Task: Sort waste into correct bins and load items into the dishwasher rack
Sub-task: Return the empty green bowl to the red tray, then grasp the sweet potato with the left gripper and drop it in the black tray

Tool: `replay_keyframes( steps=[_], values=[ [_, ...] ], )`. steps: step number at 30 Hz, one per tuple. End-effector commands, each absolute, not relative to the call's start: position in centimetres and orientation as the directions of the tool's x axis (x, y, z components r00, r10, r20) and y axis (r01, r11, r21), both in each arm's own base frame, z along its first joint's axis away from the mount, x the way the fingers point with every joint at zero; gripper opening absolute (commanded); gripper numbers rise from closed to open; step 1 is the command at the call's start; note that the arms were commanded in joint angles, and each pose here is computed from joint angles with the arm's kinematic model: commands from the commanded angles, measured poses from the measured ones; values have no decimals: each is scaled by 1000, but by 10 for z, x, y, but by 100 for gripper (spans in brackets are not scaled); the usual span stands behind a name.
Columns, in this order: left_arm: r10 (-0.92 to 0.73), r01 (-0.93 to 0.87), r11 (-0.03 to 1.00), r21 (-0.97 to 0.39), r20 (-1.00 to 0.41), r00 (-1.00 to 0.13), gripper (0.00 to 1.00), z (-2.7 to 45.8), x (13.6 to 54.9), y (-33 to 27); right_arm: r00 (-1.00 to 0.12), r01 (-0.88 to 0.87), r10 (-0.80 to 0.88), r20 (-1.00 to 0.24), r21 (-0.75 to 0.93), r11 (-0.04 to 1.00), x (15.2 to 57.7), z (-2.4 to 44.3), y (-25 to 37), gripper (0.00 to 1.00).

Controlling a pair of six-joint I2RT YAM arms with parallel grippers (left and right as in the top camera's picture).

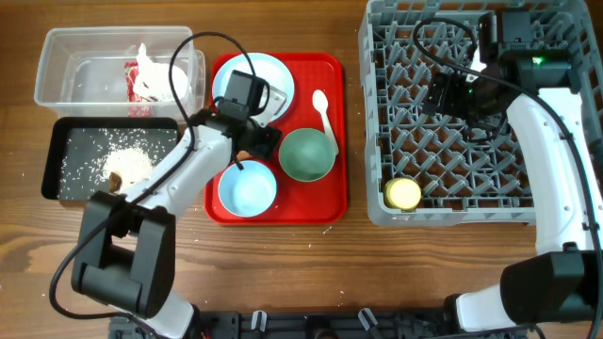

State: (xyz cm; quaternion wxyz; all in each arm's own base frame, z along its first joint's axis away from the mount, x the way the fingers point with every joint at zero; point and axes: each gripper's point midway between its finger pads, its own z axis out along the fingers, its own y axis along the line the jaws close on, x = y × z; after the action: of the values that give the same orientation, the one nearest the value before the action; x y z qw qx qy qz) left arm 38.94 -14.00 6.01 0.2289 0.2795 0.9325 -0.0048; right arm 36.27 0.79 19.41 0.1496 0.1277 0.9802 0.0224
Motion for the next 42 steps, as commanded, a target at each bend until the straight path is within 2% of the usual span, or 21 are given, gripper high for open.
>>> replay_keyframes(
  steps=[1,4,6,10,11,13,15,19,22,24,26,28,29,30,31,32,35,36,38,39,42],
  values=[
    [531,531,838,127,-420,-736,70,60,389,-133,-926,228,242,-290,79,970,363,193,8,100],
    [546,544,831,112,-345,-763,70,42,378,-125,-925,228,241,-293,80,970,363,193,8,100],
    [604,608,790,79,-270,-749,67,22,365,-123,-925,227,241,-294,80,971,364,193,8,99],
    [608,620,785,23,-226,-761,58,0,356,-128,-925,226,240,-295,80,971,364,193,8,99],
    [607,618,786,16,-215,-765,52,-4,355,-128,-925,227,240,-295,80,971,364,193,8,99],
    [605,618,786,20,-226,-763,24,-5,358,-128,-925,226,240,-295,80,971,364,193,8,100],
    [605,617,786,25,-238,-760,4,-4,361,-129,-924,226,240,-296,81,971,364,193,8,100],
    [497,521,853,18,-328,-803,4,31,387,-138,-923,226,241,-300,81,971,365,193,8,100],
    [398,438,899,15,-445,-802,4,104,408,-142,-921,226,241,-306,84,970,367,194,8,100],
    [301,312,948,64,-501,-812,4,149,413,-119,-921,224,243,-304,97,970,367,194,10,100],
    [79,77,997,26,-522,-849,4,174,404,-76,-924,189,241,-296,194,963,371,196,28,99],
    [-152,-156,987,-29,-455,-877,4,168,389,-29,-927,149,229,-296,269,951,376,199,45,99],
    [-268,-275,960,-45,-417,-869,4,162,382,-7,-929,135,219,-297,279,951,378,198,51,99],
    [-482,-490,868,-76,-369,-795,4,151,369,35,-935,115,199,-293,280,953,380,193,62,99],
    [-688,-695,710,-113,-321,-650,4,140,355,71,-945,89,170,-281,277,957,381,187,74,99],
    [-794,-801,585,-127,-288,-535,4,133,343,91,-953,71,146,-266,273,959,380,181,83,99],
    [-940,-944,293,-154,-229,-254,4,111,320,123,-965,43,109,-238,269,962,382,166,99,99],
    [-973,-973,143,-182,-206,-104,9,95,316,129,-967,54,118,-225,273,960,384,161,105,99],
    [-978,-967,59,-247,-207,-7,8,74,323,132,-968,32,98,-229,277,960,385,158,114,99],
    [-976,-959,61,-276,-217,1,4,61,328,134,-968,18,88,-237,279,960,386,159,119,99],
    [-971,-951,63,-301,-238,11,6,39,337,140,-964,-36,43,-262,287,957,386,161,137,99]
  ],
)
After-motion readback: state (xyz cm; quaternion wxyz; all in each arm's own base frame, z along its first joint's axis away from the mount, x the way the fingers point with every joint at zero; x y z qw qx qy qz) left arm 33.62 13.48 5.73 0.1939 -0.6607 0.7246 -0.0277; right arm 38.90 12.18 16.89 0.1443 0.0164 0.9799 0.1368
